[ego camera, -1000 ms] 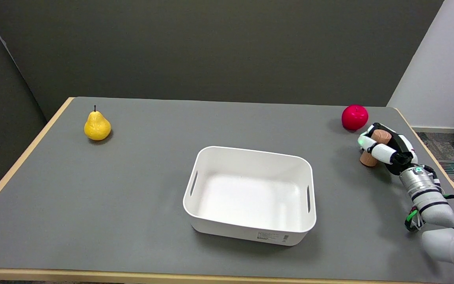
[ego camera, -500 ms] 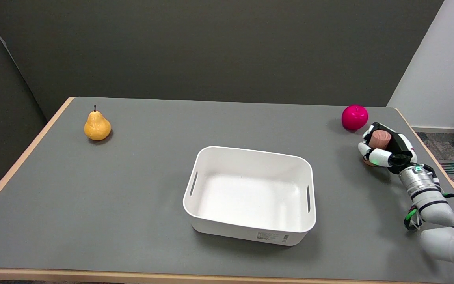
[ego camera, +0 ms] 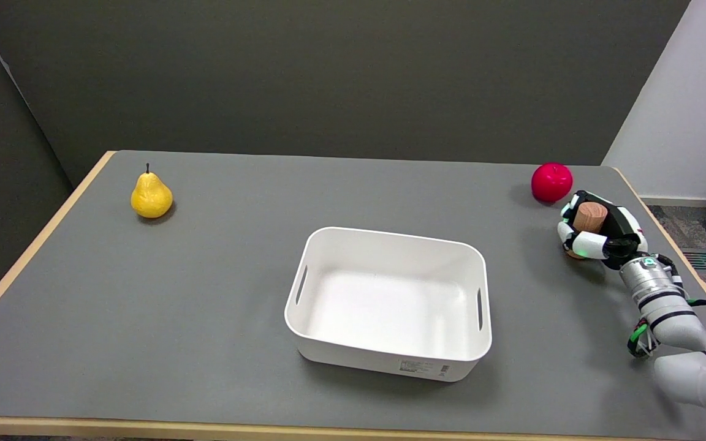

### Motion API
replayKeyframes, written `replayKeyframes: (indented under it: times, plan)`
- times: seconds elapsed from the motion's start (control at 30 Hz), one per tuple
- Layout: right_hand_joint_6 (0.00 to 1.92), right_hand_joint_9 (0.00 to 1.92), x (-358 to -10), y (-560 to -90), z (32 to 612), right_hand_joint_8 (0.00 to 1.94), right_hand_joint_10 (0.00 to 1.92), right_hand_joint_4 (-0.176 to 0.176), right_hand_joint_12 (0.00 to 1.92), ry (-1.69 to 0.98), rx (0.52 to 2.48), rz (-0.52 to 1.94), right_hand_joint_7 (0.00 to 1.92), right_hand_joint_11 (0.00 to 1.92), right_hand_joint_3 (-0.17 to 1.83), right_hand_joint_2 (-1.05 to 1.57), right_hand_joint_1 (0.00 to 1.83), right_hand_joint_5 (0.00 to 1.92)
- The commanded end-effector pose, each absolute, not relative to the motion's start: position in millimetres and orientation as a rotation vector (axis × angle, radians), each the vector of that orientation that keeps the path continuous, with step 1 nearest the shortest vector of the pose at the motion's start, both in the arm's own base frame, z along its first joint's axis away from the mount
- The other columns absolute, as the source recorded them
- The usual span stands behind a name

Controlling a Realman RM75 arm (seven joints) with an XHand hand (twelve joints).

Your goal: Pick up the wooden cylinder.

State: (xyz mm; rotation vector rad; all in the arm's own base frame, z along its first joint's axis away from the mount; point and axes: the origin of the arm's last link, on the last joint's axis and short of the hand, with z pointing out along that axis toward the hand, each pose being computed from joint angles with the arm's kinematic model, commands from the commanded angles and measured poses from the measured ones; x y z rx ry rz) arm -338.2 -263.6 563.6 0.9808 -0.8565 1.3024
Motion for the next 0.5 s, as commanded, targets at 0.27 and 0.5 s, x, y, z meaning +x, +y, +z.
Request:
replayKeyframes:
  times: [0.27,0.5]
  plan:
    - [1.92,0.85,-324,-272,559,1.59,1.8,-0.046,1.92,-0.823,1.067,1.33,0.76,0.58,0.96,0.73,1.68,0.63]
    - [1.92,0.87,-313,-279,557,1.59,1.8,-0.045,1.92,-0.805,1.119,1.349,0.77,0.6,0.98,0.71,1.68,0.64]
